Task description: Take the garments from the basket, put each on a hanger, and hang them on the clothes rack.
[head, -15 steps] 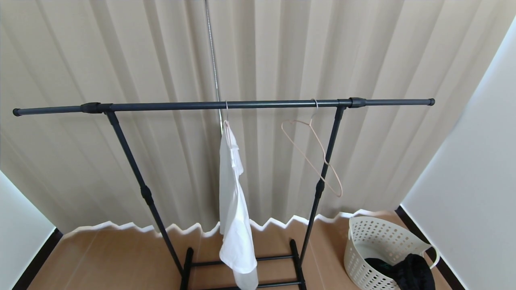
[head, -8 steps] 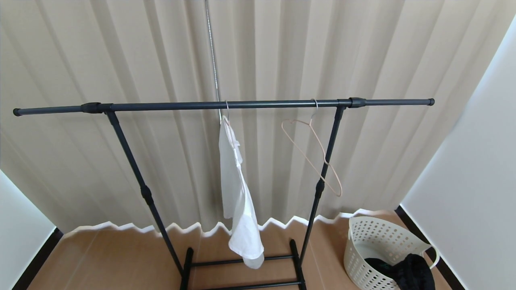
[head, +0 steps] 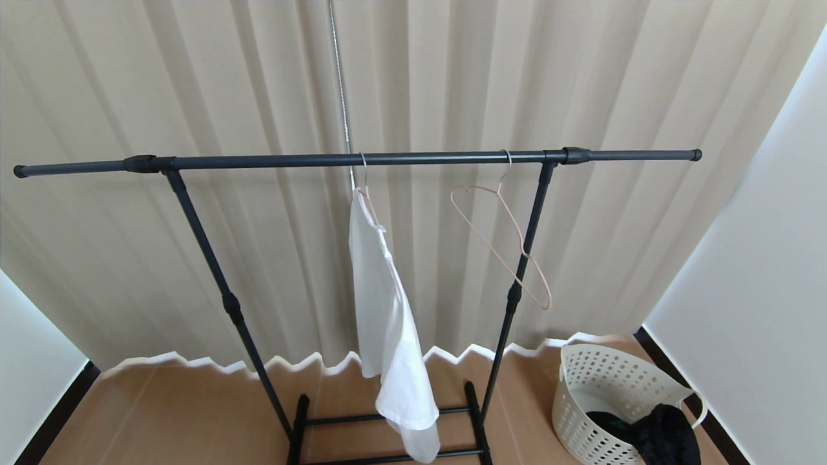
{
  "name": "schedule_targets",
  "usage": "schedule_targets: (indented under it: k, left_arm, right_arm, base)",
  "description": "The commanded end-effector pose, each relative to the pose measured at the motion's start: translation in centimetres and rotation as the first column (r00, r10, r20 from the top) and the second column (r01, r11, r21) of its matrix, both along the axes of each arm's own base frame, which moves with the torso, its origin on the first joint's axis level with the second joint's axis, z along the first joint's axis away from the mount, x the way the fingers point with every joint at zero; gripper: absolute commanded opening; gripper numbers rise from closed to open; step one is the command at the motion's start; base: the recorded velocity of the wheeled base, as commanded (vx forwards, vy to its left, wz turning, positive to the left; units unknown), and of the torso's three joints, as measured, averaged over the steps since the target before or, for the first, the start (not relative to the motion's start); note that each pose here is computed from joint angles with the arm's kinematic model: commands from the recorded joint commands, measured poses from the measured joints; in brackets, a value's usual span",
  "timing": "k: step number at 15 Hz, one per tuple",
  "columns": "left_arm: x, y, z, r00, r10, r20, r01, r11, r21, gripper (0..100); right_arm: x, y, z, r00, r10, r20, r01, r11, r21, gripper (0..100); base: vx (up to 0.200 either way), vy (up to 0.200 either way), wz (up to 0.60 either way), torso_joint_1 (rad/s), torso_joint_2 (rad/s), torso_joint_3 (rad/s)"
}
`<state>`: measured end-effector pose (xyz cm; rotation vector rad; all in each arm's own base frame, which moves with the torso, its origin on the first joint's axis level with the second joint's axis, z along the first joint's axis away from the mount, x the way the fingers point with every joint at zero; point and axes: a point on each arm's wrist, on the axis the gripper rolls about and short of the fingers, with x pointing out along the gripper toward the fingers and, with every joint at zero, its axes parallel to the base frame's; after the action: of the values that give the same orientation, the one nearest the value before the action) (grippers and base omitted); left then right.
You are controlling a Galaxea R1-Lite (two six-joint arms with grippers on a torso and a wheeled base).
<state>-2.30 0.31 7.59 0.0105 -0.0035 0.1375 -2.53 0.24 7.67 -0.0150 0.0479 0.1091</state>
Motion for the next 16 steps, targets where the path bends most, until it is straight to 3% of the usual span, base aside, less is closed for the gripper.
schedule_targets:
  k: [1, 16]
  left_arm:
    - [-0.01, 0.04, 0.13, 1.000, 0.021, 0.013, -0.020, 1.000, -0.005, 100]
    - [-0.01, 0.03, 0.16, 1.000, 0.014, 0.016, -0.014, 1.000, 0.000, 100]
  right_arm:
    - [0.02, 0.00, 0.00, 1.000, 0.000, -0.002, 0.000, 1.000, -0.001, 100]
    - [0.02, 0.00, 0.00, 1.000, -0.002, -0.002, 0.002, 1.000, 0.007, 100]
  base:
    - [0.000, 0.000, 0.00, -0.134, 0.33, 0.168]
    - [0.000, 0.000, 0.00, -0.151, 0.35, 0.200]
